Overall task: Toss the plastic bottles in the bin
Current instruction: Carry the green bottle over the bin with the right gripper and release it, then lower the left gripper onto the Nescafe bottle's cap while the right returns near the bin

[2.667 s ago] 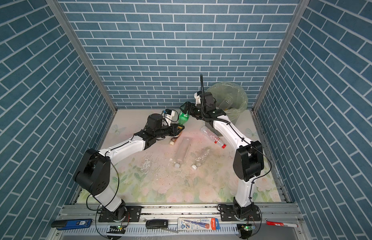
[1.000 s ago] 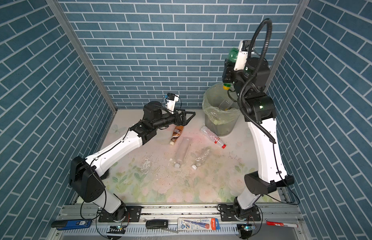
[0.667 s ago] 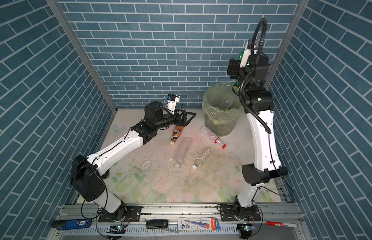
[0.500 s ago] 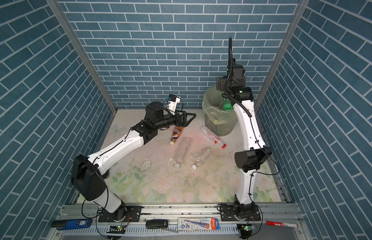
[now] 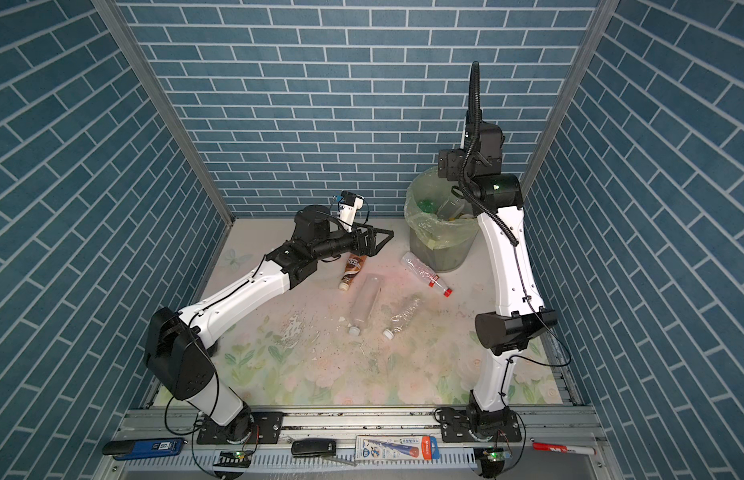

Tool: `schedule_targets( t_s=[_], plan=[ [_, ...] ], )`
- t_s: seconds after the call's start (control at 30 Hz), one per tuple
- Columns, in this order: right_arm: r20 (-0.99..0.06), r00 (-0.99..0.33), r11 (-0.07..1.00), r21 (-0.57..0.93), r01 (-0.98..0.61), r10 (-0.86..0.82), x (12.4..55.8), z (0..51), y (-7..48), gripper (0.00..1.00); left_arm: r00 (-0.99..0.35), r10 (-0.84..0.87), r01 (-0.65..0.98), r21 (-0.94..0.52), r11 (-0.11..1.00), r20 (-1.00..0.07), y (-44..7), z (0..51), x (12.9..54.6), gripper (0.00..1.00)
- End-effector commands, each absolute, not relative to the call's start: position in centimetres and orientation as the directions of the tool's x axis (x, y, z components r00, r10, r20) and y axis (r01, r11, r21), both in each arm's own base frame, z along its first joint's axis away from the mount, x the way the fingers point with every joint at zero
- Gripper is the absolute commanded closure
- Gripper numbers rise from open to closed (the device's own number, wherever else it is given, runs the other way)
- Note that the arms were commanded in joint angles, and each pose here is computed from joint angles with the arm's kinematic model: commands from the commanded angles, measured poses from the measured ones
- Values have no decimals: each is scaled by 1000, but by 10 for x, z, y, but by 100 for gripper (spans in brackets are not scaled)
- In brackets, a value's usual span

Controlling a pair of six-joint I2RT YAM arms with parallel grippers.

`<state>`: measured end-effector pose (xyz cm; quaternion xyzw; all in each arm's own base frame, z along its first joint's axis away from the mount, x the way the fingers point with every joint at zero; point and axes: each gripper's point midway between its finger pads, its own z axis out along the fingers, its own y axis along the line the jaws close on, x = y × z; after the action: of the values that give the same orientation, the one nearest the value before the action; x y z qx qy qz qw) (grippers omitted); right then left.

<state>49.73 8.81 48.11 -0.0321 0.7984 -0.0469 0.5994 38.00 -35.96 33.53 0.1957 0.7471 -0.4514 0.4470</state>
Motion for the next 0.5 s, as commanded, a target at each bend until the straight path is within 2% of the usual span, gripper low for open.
schedule_targets(
  t_s=[0.0, 0.27, 0.47],
  plan=[
    [-957, -276, 996, -92, -12, -91, 495, 483, 92, 1, -523, -89, 704, -488, 516, -848, -362, 330, 377, 1],
    [-963, -251, 994, -75, -84, -94, 481, 494, 112, 1, -594, -36, 546, -436, 715, -803, -330, 290, 404, 1],
    [-959, -257, 975, -59, -216, -115, 464, 480, 161, 1, -707, -27, 350, -383, 855, -707, -287, 236, 421, 1]
  ],
)
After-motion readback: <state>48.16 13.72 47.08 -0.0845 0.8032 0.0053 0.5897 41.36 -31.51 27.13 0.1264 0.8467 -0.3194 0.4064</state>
